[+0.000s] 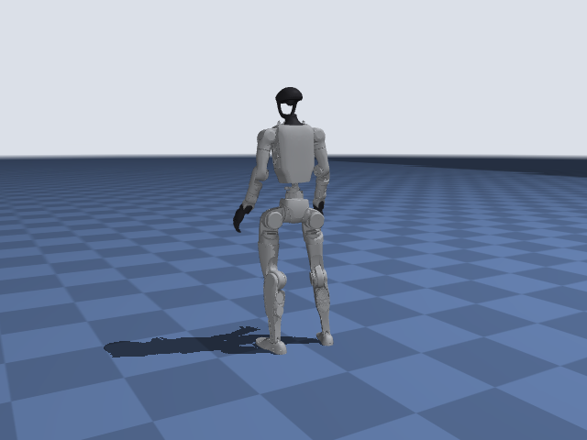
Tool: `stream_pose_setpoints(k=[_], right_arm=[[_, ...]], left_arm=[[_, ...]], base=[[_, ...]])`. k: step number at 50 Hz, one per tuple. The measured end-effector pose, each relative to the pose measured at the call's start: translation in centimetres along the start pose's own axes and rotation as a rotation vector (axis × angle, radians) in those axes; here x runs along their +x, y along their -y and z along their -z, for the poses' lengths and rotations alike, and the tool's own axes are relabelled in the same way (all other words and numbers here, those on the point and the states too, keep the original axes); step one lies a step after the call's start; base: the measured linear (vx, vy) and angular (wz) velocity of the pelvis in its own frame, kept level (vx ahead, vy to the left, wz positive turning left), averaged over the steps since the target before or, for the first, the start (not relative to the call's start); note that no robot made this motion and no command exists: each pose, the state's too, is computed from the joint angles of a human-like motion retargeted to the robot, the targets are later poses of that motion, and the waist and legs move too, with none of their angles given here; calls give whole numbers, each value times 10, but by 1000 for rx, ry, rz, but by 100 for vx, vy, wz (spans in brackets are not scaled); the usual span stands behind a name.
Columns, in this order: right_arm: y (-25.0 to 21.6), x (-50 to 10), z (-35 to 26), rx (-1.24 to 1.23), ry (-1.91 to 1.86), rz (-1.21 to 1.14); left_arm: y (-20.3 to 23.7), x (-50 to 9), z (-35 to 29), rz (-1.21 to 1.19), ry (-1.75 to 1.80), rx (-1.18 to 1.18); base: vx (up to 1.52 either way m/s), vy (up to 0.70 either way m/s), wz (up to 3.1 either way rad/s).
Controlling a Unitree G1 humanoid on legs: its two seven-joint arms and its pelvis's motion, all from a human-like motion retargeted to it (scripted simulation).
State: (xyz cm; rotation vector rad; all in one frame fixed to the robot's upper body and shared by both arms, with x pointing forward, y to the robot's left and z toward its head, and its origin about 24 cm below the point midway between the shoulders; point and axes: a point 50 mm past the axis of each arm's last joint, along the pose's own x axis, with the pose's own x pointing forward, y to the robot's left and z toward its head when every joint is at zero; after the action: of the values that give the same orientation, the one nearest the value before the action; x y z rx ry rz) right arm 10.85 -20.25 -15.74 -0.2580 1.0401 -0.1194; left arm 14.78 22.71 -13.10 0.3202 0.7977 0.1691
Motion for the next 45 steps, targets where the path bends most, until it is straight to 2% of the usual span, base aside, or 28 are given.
stream_pose_setpoints(k=[12, 20, 32, 36, 39, 45], right_arm=[[-4, 4, -12, -133, 22, -47], [-10, 5, -24, -166, 75, -41], [-9, 6, -31, -181, 96, -59], [-4, 6, -28, -193, 81, -77], [2, 5, -26, -189, 86, -52], [15, 2, -19, -146, 89, 21]], left_arm=[[10, 3, -8, 74, 18, 77], [15, 0, -1, 83, -13, 39], [-1, -1, 20, 85, -121, -3], [-31, 8, 14, 109, -148, 90], [-72, 19, -14, 9, -67, 214], [-170, 14, -148, -361, 378, 308]], base=[[0, 0, 0], [0, 0, 0], [0, 0, 0], [0, 0, 0], [-1, 0, 18], [-1, 0, 9]])
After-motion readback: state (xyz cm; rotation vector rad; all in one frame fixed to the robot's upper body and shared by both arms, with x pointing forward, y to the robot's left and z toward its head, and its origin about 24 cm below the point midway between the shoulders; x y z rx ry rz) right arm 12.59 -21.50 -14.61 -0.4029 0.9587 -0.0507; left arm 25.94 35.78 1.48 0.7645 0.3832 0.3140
